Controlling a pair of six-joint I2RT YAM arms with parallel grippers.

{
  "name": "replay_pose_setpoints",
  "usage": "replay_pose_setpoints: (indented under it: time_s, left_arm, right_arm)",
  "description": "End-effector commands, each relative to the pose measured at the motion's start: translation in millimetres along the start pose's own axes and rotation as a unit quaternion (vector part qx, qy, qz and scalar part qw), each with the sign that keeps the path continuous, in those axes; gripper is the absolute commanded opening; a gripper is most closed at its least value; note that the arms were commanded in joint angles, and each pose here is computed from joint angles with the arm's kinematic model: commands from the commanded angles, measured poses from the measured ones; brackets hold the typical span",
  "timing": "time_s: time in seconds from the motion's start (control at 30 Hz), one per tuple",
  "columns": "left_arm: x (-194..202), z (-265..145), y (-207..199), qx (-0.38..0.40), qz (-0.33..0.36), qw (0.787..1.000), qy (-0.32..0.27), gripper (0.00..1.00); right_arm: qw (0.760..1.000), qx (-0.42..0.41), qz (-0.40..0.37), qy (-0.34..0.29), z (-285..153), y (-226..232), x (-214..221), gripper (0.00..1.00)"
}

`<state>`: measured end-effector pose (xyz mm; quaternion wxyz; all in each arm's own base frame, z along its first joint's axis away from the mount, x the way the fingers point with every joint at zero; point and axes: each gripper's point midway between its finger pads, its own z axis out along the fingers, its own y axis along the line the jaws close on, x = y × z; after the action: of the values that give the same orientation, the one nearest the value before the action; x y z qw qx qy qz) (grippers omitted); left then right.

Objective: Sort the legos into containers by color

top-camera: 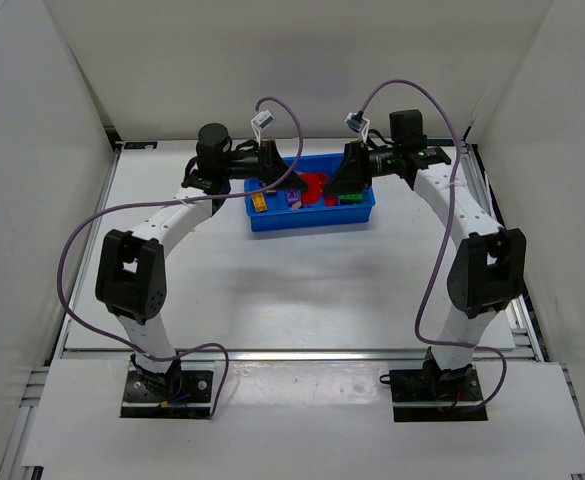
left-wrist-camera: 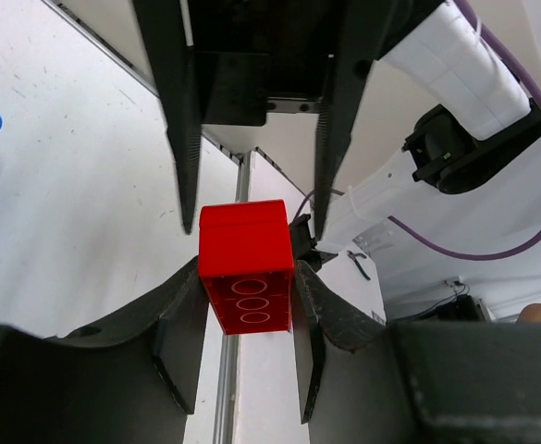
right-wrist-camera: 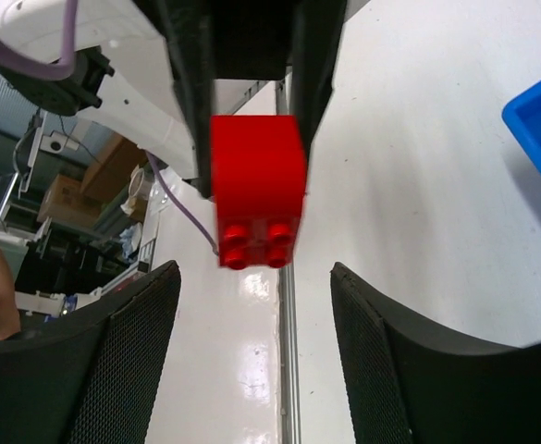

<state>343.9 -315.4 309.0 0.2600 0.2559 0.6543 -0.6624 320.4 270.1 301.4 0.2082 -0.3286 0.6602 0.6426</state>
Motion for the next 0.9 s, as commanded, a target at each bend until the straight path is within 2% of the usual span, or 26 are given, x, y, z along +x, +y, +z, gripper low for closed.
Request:
replay_pose_setpoints:
  time_s: [0.0, 0.27, 0.37, 0.4, 0.43, 0.53, 0.6, 0.63, 0.73, 0.87]
  left_arm:
    - [-17.1, 1.8, -38.7, 0.021, 0.059, 0.998, -0.008, 0.10]
    - [-15.6, 11.5, -41.4, 0.028, 0.061, 0.998, -0.004, 0.10]
    - [-13.8, 15.2, -38.2, 0.028, 0.060, 0.998, -0.002, 0.10]
    - [-15.0, 15.7, -37.7, 0.028, 0.062, 0.998, -0.002, 0.10]
    - [-15.9, 16.0, -36.8, 0.027, 0.064, 0.998, -0.004, 0.11]
    - [-17.8, 16.6, -35.9, 0.026, 0.070, 0.997, -0.006, 0.10]
    - [-16.9, 16.9, -33.6, 0.025, 0.068, 0.997, -0.006, 0.10]
    - [-16.2, 15.9, -31.1, 0.022, 0.067, 0.997, -0.007, 0.10]
    - [-16.7, 11.3, -23.7, 0.010, 0.067, 0.998, -0.016, 0.10]
    - [-24.0, -2.7, -9.8, -0.021, 0.065, 0.997, -0.044, 0.10]
  right_arm:
    - [0.999, 0.005, -0.031, -0.008, 1.2, 5.1, -17.7, 0.70]
    - [1.000, 0.000, -0.027, -0.009, 6.9, 3.7, -22.3, 0.70]
    - [0.999, -0.008, -0.041, -0.005, 12.1, 10.8, -24.4, 0.65]
    - [0.999, -0.010, -0.045, -0.005, 13.1, 12.6, -25.0, 0.62]
    - [0.999, -0.012, -0.045, -0.003, 15.2, 14.1, -23.9, 0.53]
    - [0.999, -0.026, -0.047, 0.005, 19.2, 19.4, -19.5, 0.37]
    - [0.998, -0.036, -0.051, 0.009, 20.6, 24.8, -16.9, 0.30]
    - [0.998, -0.041, -0.048, 0.013, 22.7, 25.8, -13.9, 0.21]
    - [0.998, -0.044, -0.046, 0.015, 21.8, 29.2, -10.5, 0.08]
    - [0.998, -0.040, -0.044, 0.013, 14.8, 29.2, -5.7, 0.03]
